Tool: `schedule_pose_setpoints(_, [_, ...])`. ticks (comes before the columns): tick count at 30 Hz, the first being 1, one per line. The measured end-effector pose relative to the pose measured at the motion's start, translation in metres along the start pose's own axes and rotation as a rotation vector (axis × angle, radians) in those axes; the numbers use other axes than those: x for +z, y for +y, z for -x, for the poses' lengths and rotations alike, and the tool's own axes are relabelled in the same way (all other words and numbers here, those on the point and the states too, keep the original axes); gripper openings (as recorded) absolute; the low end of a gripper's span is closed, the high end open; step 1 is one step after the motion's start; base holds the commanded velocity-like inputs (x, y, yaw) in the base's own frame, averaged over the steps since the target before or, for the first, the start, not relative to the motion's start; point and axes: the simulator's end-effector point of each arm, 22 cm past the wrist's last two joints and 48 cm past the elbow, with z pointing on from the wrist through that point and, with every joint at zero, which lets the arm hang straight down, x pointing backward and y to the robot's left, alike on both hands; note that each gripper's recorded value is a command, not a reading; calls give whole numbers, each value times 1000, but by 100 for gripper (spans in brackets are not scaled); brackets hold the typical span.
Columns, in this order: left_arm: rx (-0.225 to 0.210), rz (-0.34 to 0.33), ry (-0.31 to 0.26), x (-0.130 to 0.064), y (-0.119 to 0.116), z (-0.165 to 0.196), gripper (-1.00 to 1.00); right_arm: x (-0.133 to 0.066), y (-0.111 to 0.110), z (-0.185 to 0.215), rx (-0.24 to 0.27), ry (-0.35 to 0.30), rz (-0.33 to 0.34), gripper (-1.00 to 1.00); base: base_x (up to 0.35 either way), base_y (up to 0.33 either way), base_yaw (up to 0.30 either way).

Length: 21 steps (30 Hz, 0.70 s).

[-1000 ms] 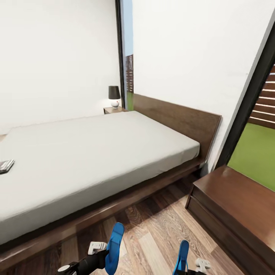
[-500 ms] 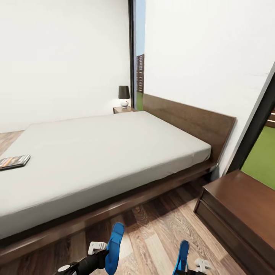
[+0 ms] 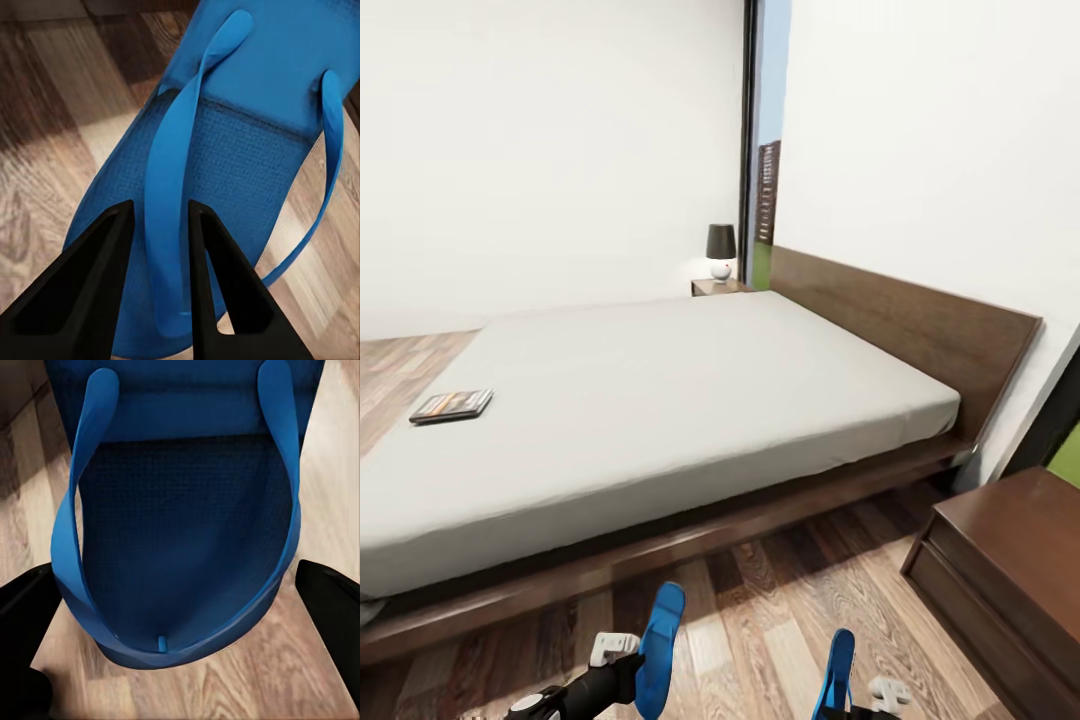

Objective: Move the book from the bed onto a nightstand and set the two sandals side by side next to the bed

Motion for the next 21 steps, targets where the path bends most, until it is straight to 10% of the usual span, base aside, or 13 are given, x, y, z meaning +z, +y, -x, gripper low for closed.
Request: schedule_pose_setpoints(21, [1,-1,1,0,-1,0,-100,0,0,0,0,0,0,-100,0,0,235])
